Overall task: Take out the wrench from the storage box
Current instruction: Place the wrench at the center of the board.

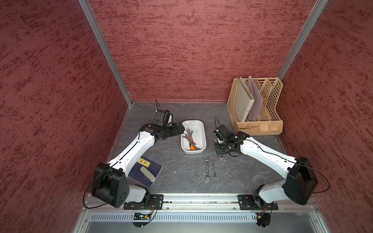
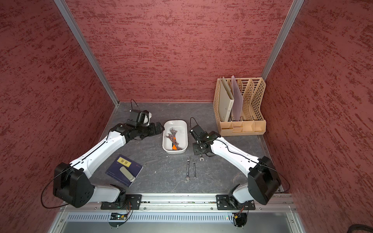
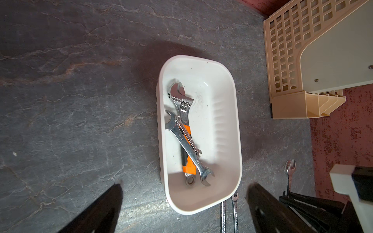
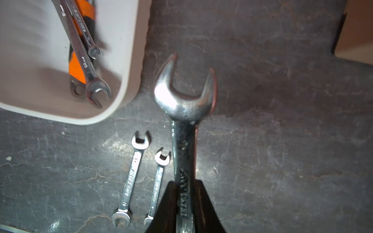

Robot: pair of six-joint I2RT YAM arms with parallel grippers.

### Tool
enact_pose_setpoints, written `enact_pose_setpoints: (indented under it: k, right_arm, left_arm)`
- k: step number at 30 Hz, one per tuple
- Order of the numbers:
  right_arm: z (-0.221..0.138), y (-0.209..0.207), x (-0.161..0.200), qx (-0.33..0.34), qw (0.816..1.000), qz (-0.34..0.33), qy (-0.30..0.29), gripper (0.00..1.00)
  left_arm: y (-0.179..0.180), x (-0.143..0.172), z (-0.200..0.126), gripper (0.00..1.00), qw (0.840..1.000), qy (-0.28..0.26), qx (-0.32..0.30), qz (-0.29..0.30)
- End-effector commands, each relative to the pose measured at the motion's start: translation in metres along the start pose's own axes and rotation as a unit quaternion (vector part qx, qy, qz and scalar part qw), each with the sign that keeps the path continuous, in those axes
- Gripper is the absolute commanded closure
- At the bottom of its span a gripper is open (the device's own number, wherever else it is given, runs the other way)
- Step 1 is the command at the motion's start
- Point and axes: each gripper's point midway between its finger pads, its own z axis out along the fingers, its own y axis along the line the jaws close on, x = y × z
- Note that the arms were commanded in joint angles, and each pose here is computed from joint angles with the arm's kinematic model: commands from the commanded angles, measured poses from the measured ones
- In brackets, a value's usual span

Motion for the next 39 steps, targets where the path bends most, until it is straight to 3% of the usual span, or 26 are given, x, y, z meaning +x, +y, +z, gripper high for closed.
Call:
enact_pose_setpoints:
  k: [1,10,29,39]
  right_arm:
    - [0.003,-0.002,0.015,-0.011,0.999,0.038,-0.005,0.92]
    - [0.032,-0.001,0.069,-0.026,0.997,0.062,0.040,0.90]
    - [0.071,0.012,0.094,-0.020,0.994,0.071,0.082,0.81]
    - [0.062,0.003,0.095,0.003,0.994,0.068,0.085,0.64]
  left_arm:
    - [-0.003,-0.006,-0.006,0.00,1.000,-0.016,-0.002,0.005]
    - [-0.005,-0.008,-0.008,0.00,1.000,-0.017,-0.004,0.009]
    - [-0.005,-0.006,-0.002,0.00,1.000,-0.009,-0.005,0.014]
    - [-0.006,-0.007,-0.001,0.00,1.000,-0.009,-0.005,0.015]
